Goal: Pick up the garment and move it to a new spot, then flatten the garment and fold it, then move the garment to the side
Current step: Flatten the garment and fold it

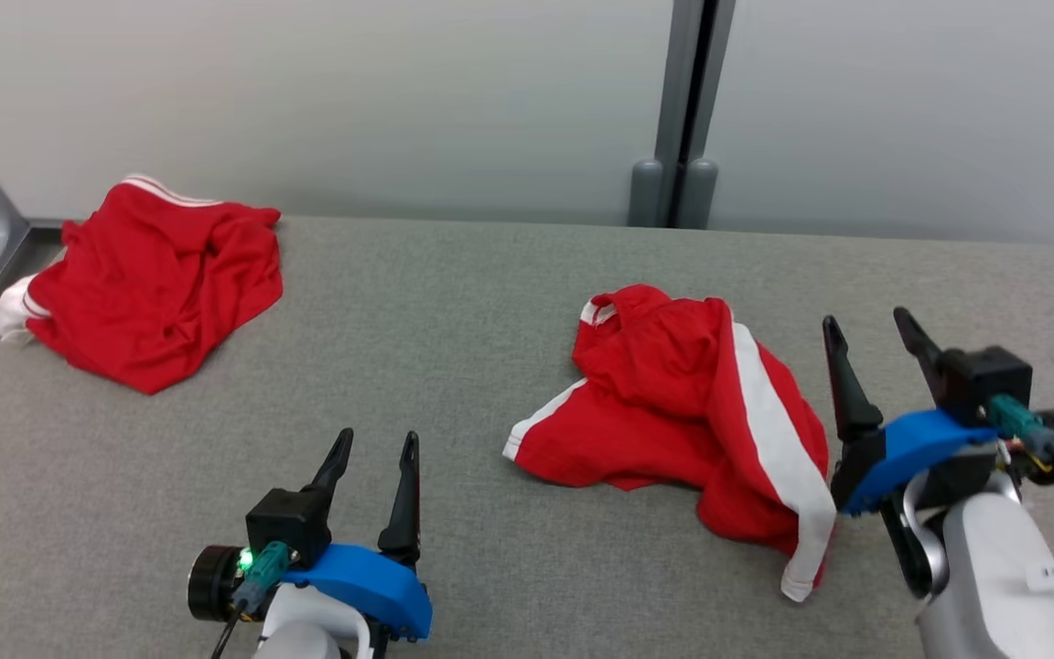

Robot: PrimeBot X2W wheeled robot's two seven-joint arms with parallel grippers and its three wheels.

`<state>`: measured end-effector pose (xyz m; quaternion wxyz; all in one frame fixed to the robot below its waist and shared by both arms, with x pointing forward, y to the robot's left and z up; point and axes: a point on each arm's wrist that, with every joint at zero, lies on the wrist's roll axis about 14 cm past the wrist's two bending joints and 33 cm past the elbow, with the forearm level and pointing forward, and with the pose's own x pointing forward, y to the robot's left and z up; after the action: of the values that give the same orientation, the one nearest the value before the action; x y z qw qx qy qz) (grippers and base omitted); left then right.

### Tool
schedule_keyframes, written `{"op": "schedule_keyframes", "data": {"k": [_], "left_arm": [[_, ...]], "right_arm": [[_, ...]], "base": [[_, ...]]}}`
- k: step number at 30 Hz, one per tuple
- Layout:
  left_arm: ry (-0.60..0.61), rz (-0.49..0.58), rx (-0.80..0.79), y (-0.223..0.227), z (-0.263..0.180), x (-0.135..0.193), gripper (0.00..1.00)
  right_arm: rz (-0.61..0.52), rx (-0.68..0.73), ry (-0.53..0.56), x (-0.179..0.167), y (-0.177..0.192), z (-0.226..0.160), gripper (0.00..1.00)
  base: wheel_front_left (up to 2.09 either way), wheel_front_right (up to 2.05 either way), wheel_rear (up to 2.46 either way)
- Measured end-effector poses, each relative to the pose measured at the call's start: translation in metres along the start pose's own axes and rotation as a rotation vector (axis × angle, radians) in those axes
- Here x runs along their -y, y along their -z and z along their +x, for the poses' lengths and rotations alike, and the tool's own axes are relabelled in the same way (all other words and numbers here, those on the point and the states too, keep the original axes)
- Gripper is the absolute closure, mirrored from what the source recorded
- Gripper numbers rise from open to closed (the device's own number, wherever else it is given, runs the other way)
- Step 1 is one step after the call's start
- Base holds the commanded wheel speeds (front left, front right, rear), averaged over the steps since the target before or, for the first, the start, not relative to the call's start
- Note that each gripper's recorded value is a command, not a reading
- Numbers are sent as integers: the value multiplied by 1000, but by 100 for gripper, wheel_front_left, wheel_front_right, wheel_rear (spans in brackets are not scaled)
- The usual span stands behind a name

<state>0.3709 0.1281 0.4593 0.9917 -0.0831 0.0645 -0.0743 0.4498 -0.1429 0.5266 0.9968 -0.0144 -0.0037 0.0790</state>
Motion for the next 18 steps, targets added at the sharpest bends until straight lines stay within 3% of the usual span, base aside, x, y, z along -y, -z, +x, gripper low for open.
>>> {"op": "schedule_keyframes", "data": {"k": [4, 9, 18], "left_arm": [[-25, -7, -1, 0, 4, -8, 0], [-73, -21, -24, 9, 6, -21, 0], [-163, -34, -70, 26, 3, -48, 0]], "right_arm": [[-22, -76, -44, -16, 6, 35, 0], [-57, -241, -80, -31, 41, 69, 0], [-88, -492, -128, -53, 108, 91, 0]], "base": [[0, 0, 0], [0, 0, 0], [0, 0, 0]]}}
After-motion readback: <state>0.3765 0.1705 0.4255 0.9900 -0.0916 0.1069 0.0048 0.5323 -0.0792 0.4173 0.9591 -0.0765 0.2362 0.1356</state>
